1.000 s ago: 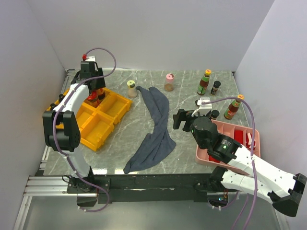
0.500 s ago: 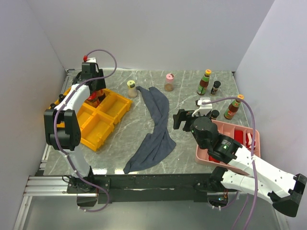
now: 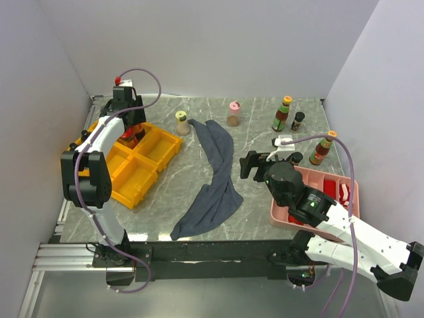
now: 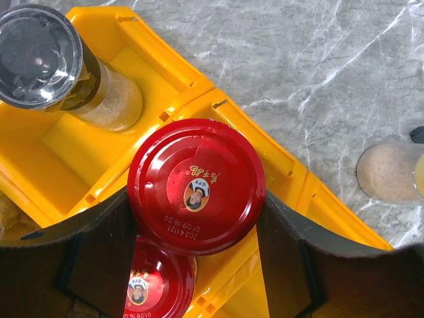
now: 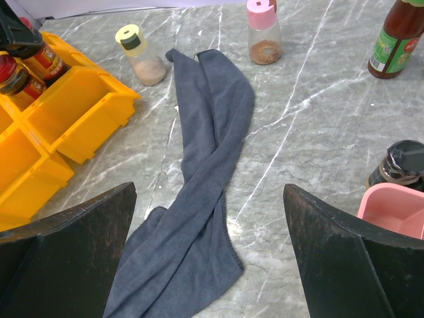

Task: Organize the condiment bottles
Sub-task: Place the bottle in the storage box.

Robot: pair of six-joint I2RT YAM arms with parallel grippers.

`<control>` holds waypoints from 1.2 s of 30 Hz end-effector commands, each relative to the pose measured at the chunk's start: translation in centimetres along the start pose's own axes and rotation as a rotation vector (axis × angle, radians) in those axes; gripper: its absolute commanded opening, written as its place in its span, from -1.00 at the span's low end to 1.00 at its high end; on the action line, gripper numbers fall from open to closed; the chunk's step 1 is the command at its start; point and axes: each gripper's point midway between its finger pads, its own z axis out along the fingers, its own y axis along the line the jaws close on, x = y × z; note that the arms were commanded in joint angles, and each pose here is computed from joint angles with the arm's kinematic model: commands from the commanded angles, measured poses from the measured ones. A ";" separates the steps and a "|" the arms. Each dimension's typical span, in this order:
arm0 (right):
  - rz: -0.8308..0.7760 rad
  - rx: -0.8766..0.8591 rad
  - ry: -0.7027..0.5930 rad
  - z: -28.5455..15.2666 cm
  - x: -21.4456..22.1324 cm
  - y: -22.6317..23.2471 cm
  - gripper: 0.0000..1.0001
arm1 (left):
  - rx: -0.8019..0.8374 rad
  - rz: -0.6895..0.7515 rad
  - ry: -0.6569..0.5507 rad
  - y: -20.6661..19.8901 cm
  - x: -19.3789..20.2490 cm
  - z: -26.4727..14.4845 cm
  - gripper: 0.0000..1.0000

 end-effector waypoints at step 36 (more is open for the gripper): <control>0.037 0.001 -0.036 -0.4 -1.1 -0.2 1.00 | 0.035 -0.094 -0.216 -0.3 -9.8 -5.9 0.83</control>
